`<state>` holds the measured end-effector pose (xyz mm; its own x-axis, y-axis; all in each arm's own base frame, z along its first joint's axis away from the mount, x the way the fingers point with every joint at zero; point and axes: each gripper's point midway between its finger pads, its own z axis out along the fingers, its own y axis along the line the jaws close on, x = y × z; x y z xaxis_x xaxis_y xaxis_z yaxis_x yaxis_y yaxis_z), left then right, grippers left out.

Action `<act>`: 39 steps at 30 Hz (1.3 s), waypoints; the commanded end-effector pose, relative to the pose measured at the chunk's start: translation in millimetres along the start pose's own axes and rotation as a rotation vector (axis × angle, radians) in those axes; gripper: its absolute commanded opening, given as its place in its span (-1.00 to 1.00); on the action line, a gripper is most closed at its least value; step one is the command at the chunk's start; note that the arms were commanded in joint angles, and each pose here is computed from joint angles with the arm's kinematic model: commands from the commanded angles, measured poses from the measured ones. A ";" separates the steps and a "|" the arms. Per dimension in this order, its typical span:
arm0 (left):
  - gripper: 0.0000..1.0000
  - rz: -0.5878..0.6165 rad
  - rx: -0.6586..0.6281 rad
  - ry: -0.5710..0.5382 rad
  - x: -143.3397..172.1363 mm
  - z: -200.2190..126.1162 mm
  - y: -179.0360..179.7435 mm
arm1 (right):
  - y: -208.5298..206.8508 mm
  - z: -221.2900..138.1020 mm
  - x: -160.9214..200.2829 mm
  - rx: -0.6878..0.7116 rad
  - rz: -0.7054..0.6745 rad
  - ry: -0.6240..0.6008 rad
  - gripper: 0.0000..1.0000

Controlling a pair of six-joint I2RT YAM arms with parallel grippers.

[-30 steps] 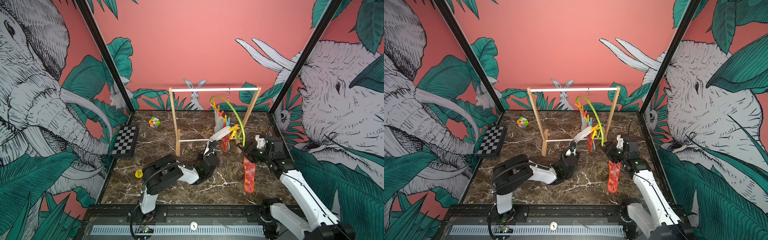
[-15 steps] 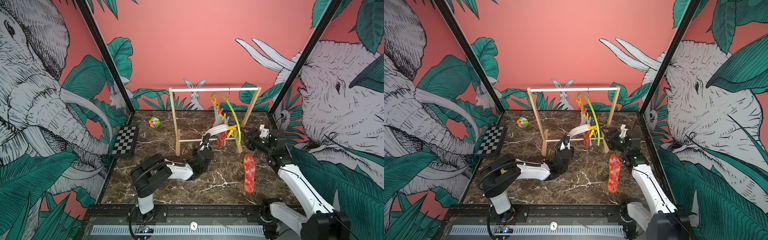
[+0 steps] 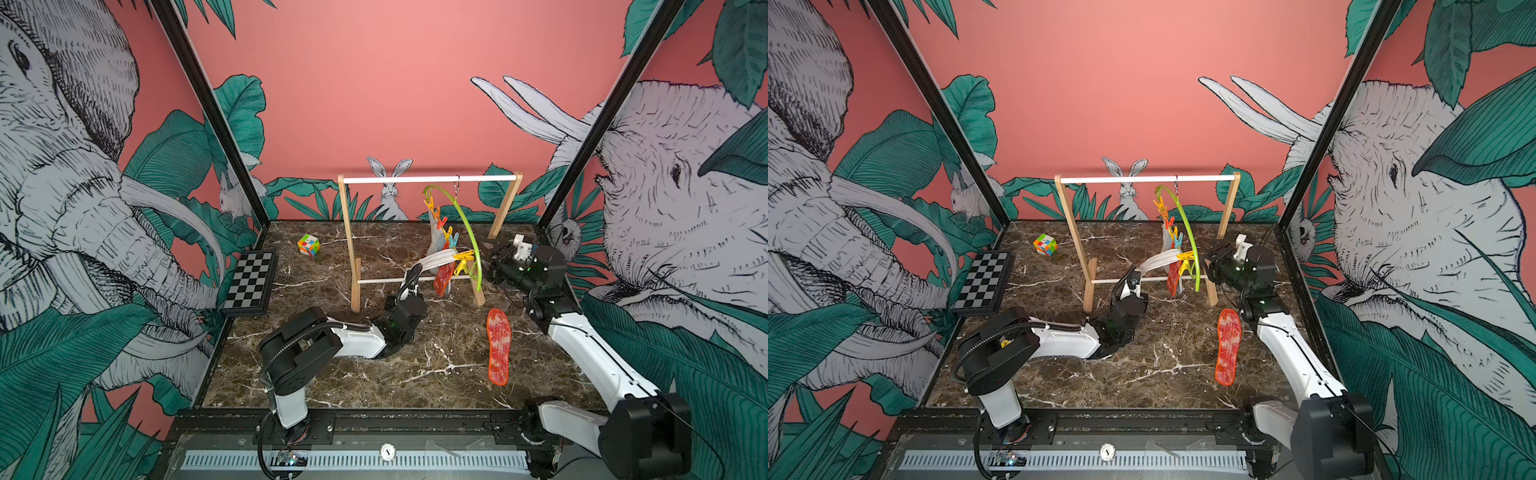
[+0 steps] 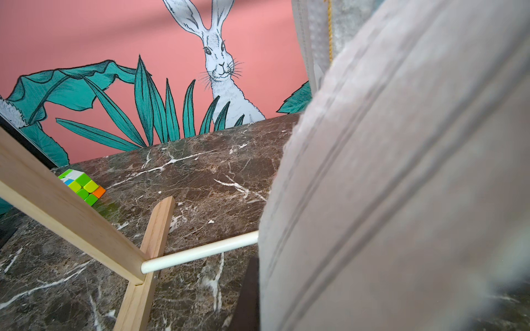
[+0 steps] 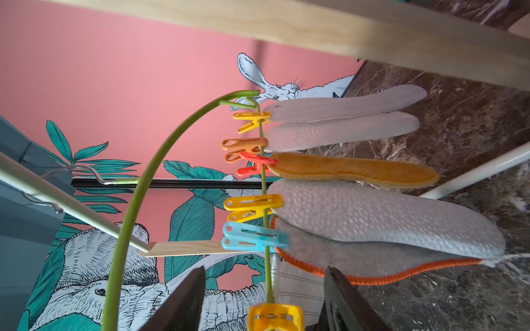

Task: Take the shoe insoles off the hanger
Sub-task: Remove the insole from the hanger, then open the clamp at the hanger.

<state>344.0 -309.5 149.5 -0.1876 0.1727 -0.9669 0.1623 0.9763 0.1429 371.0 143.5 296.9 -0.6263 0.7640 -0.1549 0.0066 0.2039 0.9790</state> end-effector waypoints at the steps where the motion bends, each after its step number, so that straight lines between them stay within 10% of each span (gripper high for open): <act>1: -1.00 -0.050 0.002 -0.026 -21.2 -0.9 3.0 | 20.6 3.2 -1.5 -0.055 -0.026 -0.017 0.29; 39: -1.00 -0.064 -0.005 0.003 -6.3 -3.0 7.6 | 13.2 22.4 11.0 -0.027 -0.013 0.029 -0.48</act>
<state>345.1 -310.6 148.6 -0.2024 0.1416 -0.9690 0.1623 0.9807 0.1094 378.8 165.3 282.3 -0.6546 0.7459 -0.1233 0.0491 0.2046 0.9776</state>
